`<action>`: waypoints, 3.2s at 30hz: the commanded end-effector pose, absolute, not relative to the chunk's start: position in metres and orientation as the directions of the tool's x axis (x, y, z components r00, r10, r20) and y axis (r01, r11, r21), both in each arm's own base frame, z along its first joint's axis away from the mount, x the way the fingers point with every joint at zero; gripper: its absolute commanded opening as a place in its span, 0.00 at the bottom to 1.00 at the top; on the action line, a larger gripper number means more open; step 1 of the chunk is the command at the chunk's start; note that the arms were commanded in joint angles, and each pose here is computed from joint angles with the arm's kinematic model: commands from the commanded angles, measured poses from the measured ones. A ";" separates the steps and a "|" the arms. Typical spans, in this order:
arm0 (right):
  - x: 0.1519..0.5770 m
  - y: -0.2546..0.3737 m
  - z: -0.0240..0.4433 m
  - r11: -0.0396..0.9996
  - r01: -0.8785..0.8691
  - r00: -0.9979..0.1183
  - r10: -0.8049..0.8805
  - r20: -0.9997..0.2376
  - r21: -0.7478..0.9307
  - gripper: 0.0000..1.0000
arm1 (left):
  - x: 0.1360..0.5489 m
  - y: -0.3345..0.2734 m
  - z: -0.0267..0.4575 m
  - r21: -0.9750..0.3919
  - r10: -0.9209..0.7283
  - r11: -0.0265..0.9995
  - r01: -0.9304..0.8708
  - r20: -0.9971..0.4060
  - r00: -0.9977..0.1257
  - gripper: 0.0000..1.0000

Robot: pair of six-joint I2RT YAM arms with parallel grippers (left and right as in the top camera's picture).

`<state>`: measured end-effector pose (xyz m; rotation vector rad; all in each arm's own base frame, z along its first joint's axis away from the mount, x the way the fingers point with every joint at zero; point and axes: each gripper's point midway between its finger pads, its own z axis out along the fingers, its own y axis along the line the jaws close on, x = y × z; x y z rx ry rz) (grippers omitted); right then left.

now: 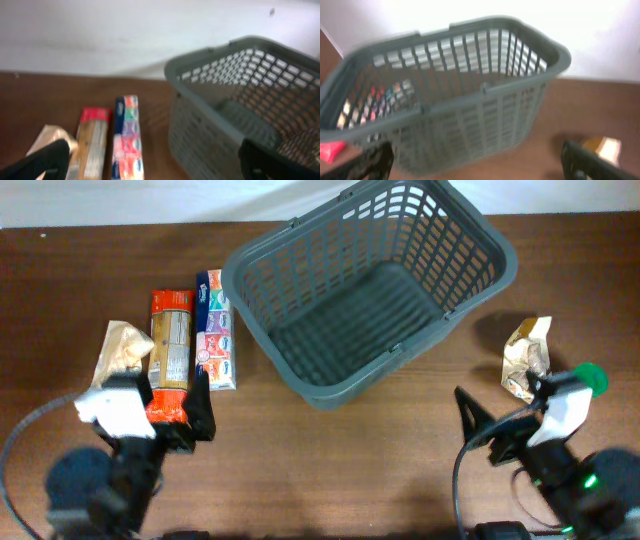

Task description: Pack container

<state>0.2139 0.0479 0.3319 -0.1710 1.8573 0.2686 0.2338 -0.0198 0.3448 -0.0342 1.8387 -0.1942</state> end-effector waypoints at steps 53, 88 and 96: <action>0.434 0.035 0.302 0.931 0.172 -0.799 0.322 -0.508 0.321 0.04 | 0.197 -0.245 0.279 0.083 0.740 0.607 0.790 -0.421 -0.525 0.02; 0.385 0.030 0.263 0.960 0.193 -0.919 0.249 -0.305 0.202 0.04 | 0.276 -0.191 0.234 0.249 0.660 0.751 0.611 -0.262 -0.704 0.02; 0.370 0.041 0.264 0.968 0.162 -0.939 0.210 -0.271 0.191 0.04 | 0.300 -0.164 0.236 0.251 0.578 0.815 0.522 -0.289 -0.764 0.02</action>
